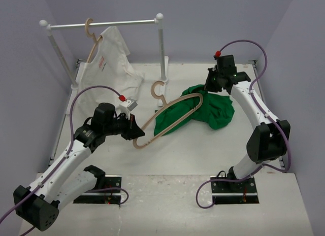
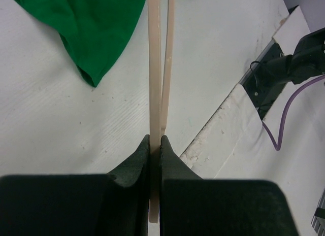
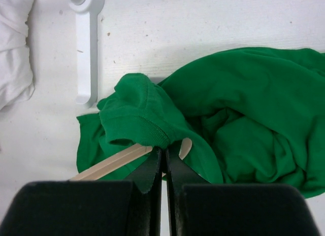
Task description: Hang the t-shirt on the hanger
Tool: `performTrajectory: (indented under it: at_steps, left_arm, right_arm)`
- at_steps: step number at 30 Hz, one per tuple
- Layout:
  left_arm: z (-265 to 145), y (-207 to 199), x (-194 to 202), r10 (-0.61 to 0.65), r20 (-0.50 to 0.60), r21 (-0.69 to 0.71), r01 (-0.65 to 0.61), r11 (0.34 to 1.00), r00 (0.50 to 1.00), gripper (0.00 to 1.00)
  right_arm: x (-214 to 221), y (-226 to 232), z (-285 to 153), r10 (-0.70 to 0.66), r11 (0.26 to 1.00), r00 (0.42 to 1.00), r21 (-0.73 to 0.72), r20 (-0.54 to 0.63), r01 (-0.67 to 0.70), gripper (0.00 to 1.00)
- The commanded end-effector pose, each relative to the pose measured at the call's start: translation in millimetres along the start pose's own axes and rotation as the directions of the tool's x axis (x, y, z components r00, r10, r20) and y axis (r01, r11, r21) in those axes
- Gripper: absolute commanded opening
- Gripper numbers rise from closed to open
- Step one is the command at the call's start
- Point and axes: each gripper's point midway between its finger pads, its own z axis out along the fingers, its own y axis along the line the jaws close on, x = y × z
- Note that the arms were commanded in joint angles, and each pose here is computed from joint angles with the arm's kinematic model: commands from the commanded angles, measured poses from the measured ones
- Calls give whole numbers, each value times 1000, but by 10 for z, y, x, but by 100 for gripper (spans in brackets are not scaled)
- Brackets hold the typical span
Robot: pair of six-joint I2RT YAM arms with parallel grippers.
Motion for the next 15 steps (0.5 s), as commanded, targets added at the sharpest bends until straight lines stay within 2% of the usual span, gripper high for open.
performTrajectory:
  at_steps: [1,10,15]
  left_arm:
    - [-105,-93,-342,53,102,-36,-49,998,993,0]
    - [-316,-238,-351,116,112,-23,-115,993,987,0]
    - [-204,-127,-290,97,84,-41,-94,995,992,0]
  right_arm:
    - [-135,-66,-82,-28,999,998,43,62,25,0]
    - [-295,12,-81,-28,999,996,29,81,26,0]
    - [-280,70,-124,-39,999,996,-4,76,40,0]
